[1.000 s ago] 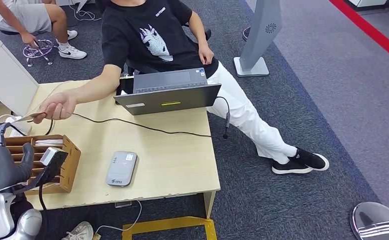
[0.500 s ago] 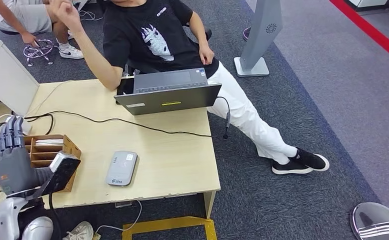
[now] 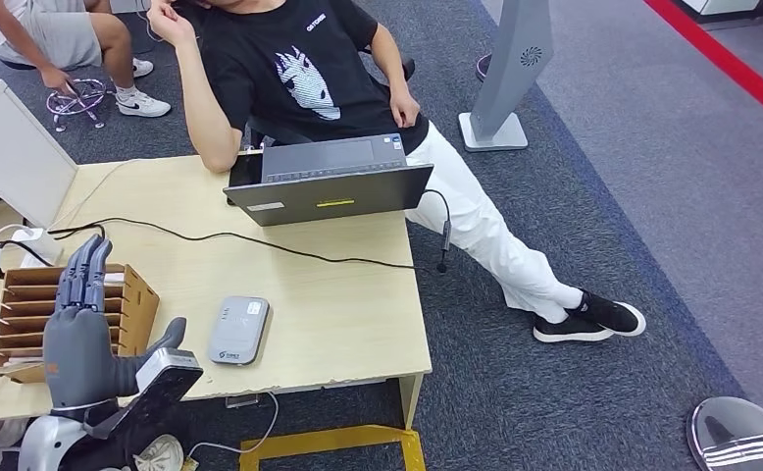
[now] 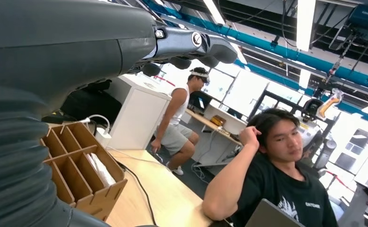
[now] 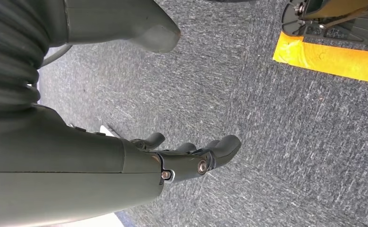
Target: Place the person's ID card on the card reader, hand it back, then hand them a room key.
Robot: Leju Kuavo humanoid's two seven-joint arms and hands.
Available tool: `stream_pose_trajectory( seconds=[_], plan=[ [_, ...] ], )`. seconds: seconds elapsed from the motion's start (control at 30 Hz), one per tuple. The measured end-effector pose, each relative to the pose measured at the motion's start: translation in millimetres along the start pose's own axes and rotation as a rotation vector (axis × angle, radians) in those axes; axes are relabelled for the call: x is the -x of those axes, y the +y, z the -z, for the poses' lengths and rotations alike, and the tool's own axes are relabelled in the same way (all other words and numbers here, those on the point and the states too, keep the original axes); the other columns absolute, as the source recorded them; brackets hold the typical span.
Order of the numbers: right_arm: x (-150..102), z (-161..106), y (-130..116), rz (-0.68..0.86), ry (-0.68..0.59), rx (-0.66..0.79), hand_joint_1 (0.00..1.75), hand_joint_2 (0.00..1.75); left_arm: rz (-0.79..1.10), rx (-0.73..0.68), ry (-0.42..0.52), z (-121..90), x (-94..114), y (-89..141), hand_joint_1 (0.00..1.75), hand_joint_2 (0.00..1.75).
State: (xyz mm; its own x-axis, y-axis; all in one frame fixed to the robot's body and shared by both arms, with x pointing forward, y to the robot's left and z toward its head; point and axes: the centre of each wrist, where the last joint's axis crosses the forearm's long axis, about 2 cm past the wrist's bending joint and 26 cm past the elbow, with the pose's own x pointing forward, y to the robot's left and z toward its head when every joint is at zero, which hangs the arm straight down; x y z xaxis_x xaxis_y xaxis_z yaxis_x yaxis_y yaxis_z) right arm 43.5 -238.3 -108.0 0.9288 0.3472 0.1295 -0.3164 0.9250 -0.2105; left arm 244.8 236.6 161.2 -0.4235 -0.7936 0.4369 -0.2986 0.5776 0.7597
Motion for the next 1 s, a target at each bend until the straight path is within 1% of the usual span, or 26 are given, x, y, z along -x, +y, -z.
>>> stream_pose_trajectory(
  seconds=[0.13, 0.23, 0.37, 0.47, 0.63, 0.8, 1.0],
  plan=[
    [0.8, 0.1, -0.3, 0.026, 0.007, -0.003, 0.00, 1.75, -0.004, 0.072, -0.002, -10.8, -5.5, 0.0, 0.00, 1.75],
    [2.3, 0.2, -0.5, 0.055, 0.015, -0.005, 0.00, 1.75, 0.049, 0.135, 0.031, -32.5, -8.0, 1.8, 0.00, 1.75],
    [4.7, 0.3, -1.2, 0.096, 0.027, -0.004, 0.00, 1.75, 0.162, 0.195, 0.130, -67.7, -7.0, 7.4, 0.00, 1.75],
    [6.4, 0.5, -1.8, 0.122, 0.035, -0.006, 0.00, 1.75, 0.243, 0.240, 0.207, -94.0, -4.1, 16.5, 0.00, 1.75],
    [8.3, 0.7, -2.7, 0.153, 0.046, -0.005, 0.00, 1.75, 0.369, 0.277, 0.290, -124.5, -4.1, 34.2, 0.00, 1.75],
    [9.7, 0.7, -3.2, 0.166, 0.059, 0.004, 0.00, 1.75, 0.490, 0.257, 0.377, -143.2, -7.5, 46.9, 0.00, 1.75],
    [9.9, 0.4, -2.2, 0.151, 0.061, 0.013, 0.00, 1.75, 0.649, 0.163, 0.416, -147.6, 4.0, 60.3, 0.00, 1.75]
  ],
)
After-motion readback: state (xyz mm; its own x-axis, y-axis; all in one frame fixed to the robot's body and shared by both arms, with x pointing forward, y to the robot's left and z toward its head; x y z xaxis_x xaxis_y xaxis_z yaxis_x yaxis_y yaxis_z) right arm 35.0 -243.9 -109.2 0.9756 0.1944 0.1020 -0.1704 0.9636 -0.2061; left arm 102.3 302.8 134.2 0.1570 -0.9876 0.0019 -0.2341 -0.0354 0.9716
